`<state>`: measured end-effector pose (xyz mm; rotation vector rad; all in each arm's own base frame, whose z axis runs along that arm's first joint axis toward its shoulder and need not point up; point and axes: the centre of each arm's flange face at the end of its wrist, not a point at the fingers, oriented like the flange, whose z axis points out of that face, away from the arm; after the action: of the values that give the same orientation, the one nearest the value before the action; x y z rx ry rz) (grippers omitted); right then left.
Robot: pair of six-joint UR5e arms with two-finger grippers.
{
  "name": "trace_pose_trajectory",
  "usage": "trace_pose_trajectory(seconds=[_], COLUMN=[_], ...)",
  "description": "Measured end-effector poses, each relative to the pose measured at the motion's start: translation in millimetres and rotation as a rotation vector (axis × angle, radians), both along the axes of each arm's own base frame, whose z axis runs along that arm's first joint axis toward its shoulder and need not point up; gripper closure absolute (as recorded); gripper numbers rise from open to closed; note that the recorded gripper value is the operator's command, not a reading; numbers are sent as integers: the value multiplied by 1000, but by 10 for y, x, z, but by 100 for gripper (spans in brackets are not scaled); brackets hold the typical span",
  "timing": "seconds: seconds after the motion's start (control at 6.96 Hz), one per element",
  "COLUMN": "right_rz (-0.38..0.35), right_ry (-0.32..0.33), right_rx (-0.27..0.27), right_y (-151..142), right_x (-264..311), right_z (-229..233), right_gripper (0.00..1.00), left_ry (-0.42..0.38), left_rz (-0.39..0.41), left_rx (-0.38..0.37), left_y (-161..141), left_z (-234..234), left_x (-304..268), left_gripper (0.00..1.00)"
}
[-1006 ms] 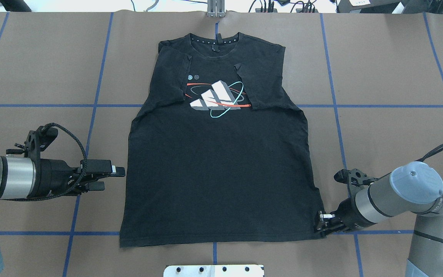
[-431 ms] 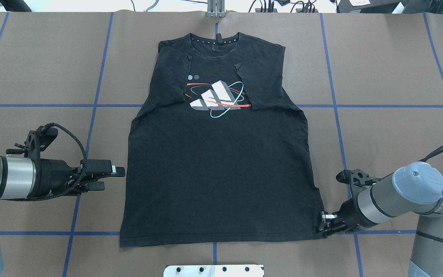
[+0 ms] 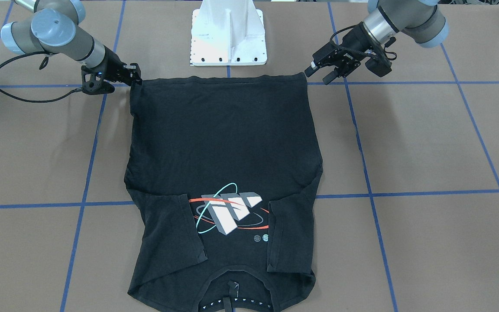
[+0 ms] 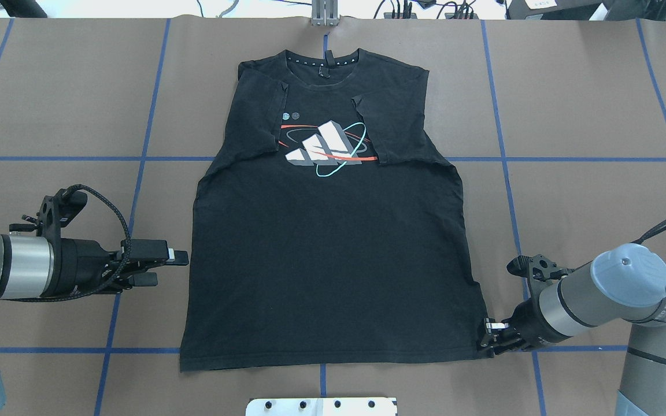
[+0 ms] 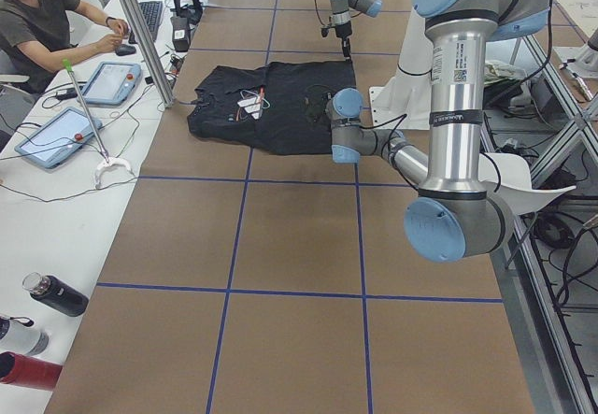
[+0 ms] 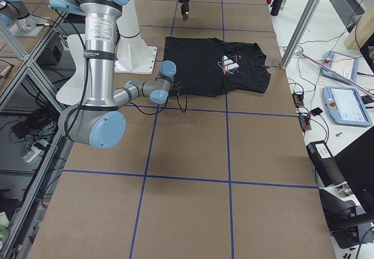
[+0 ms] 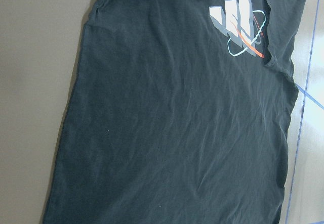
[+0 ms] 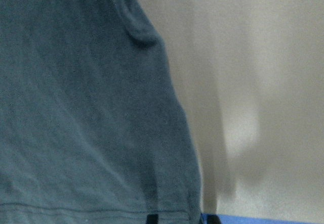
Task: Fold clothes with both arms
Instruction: 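Hold the right gripper at the hem corner while the left gripper waits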
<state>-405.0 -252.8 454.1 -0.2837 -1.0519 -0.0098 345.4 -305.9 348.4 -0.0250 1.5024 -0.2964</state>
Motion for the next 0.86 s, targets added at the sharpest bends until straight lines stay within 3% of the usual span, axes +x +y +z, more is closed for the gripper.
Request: trace_pose_trajectory(seconds=[0.29, 0.43, 0.72, 0.86], right_rz=[0, 0, 0, 0], right_ry=[4, 6, 11, 11], right_rx=[-2, -3, -5, -5], right_y=[4, 4, 7, 9], right_x=[7, 8, 15, 19], right_z=[20, 25, 41, 41], right_gripper=[60, 70, 100, 100], left_ry=[3, 4, 5, 5], left_rz=[0, 0, 0, 0], left_rx=[2, 2, 3, 3], left_y=[5, 6, 7, 7], left_z=[-16, -22, -25, -25], left_x=[-9, -12, -13, -14], left_gripper=[1, 1, 1, 1])
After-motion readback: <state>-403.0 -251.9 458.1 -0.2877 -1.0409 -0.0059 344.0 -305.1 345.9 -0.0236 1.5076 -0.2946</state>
